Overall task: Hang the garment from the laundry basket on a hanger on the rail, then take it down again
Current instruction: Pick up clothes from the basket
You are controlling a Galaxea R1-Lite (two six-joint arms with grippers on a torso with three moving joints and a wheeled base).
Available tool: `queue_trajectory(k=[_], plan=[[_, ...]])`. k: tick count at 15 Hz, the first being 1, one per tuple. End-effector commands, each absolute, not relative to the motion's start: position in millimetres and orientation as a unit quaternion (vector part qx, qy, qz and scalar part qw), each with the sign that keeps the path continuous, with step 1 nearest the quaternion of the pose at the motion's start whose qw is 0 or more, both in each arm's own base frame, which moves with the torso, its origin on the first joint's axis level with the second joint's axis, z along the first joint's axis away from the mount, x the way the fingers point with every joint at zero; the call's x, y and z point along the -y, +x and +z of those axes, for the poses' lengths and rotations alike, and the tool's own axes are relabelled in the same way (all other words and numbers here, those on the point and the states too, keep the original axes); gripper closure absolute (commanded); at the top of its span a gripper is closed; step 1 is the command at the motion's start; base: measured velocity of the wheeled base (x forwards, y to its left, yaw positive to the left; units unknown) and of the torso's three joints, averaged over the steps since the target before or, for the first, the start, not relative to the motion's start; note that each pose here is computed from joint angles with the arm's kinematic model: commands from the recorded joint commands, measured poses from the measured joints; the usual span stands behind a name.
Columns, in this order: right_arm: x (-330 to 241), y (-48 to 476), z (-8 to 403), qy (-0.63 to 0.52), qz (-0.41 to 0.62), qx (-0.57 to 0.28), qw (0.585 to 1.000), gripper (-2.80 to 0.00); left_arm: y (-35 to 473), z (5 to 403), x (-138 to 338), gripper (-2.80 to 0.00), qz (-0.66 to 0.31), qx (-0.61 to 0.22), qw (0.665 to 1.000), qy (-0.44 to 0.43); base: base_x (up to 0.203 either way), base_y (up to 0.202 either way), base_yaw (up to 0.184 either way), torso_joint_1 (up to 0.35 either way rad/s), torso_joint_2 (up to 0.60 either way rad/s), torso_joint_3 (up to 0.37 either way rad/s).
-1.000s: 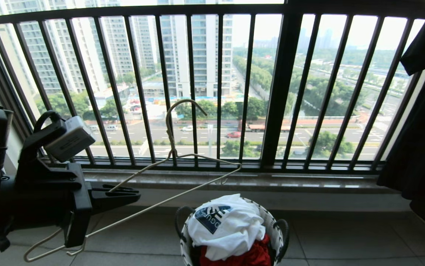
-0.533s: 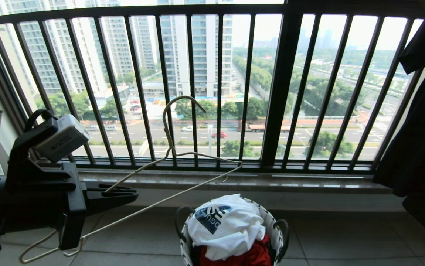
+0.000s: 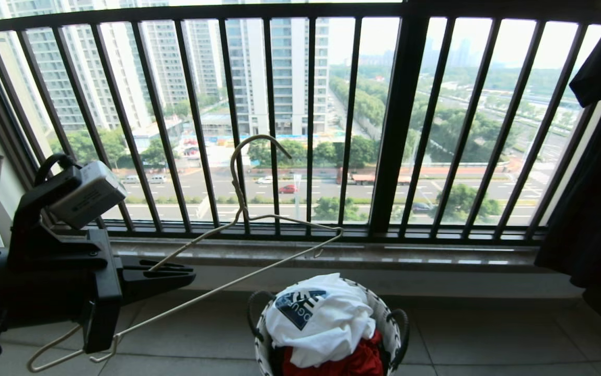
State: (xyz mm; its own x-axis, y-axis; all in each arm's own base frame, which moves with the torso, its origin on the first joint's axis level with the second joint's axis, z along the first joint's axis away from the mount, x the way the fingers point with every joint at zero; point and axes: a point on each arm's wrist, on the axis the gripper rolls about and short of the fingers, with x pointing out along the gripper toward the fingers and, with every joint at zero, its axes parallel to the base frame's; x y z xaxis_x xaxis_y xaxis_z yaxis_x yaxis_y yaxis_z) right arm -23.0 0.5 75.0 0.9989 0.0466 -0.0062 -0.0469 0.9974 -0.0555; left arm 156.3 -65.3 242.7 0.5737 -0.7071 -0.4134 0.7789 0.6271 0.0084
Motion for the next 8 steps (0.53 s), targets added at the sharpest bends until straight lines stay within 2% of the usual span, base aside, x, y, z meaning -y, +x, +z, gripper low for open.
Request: queue_trajectory(k=[1,8], plan=[[-0.5,-22.9,75.0,-0.028,0.024,-0.003,0.999,0.00,155.9,242.9,65.2,0.00,-0.422,-0.188,0.882,0.095,0.000,0.000,0.000,-0.005,0.00,-0.154],[-0.5,-22.9,75.0,-0.028,0.024,-0.003,0.999,0.00,150.5,246.7,63.3,0.00,-0.422,-0.177,0.884,0.098,0.000,0.000,0.000,0.001,0.01,-0.192]])
